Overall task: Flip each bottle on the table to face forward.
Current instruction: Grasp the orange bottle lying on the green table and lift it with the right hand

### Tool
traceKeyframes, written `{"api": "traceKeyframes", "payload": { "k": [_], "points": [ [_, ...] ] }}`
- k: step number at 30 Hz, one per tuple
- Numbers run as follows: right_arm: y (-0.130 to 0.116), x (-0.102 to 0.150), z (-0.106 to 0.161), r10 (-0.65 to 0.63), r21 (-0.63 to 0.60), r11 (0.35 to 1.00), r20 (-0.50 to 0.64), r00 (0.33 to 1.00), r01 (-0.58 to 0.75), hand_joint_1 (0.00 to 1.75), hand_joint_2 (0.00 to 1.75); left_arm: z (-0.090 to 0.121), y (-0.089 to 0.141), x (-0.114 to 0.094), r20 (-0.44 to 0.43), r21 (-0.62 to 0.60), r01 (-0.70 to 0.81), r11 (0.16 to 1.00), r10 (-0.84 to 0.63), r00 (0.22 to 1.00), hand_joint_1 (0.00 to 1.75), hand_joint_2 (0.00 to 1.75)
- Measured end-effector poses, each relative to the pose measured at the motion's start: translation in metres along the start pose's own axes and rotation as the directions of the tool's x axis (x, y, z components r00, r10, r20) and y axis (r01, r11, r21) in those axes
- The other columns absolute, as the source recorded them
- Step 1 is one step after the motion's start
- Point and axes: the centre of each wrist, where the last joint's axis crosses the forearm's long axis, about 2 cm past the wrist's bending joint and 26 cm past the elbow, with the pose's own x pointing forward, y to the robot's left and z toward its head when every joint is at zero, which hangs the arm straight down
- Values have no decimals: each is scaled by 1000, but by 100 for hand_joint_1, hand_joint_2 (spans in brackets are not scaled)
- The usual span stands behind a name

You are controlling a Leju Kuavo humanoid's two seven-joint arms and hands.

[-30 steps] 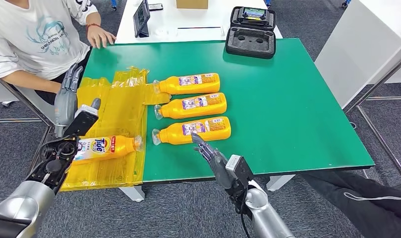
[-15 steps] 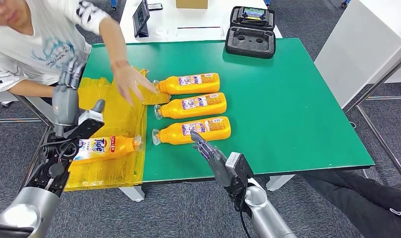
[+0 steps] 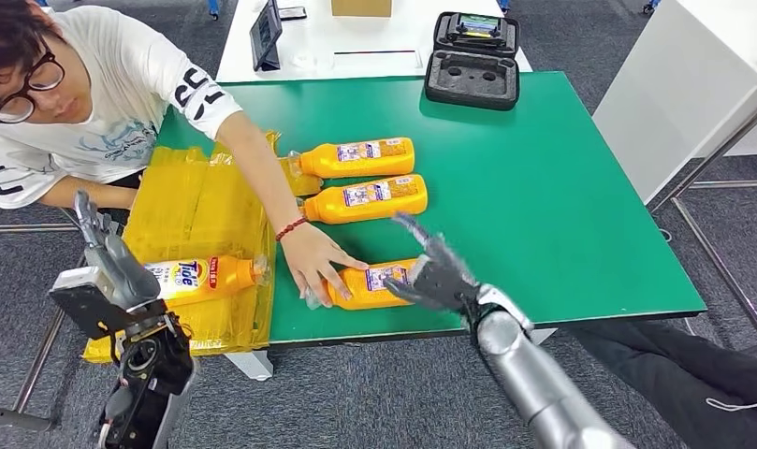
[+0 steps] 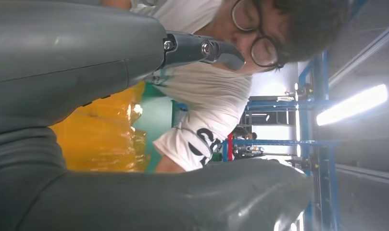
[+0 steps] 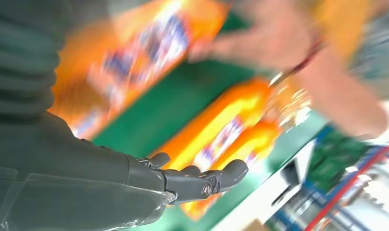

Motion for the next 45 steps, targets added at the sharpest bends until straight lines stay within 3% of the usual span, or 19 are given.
{"api": "traceKeyframes", "payload": {
  "k": [1, 4, 14, 29, 35, 45],
  "points": [
    [-17, 1, -8, 86, 1, 996, -28, 996, -86, 0, 175, 5, -1, 4, -8, 8, -13, 1000, 13, 1000, 0, 0],
    [-41, 2, -20, 173, 6, 985, -56, 983, -173, 0, 175, 11, -1, 8, -12, 14, -21, 1000, 22, 1000, 0, 0],
    [-58, 2, -34, 229, 36, 973, -88, 969, -226, 0, 175, 14, 0, 11, 0, 8, -14, 1000, 14, 1000, 0, 0],
    [-44, -3, -38, 182, 266, 952, -96, 979, -151, 0, 175, 23, 4, 11, -3, 9, 16, 1000, -16, 1000, 0, 0],
    [-40, -5, -40, 179, 342, 930, -98, 979, -135, 0, 175, 26, 4, 8, -48, 30, -6, 1000, 8, 999, 0, 0],
    [-39, -5, -44, 197, 399, 906, -102, 975, -141, 0, 175, 30, 4, 5, -63, 22, 0, 1000, 2, 998, 0, 0]
  ]
}}
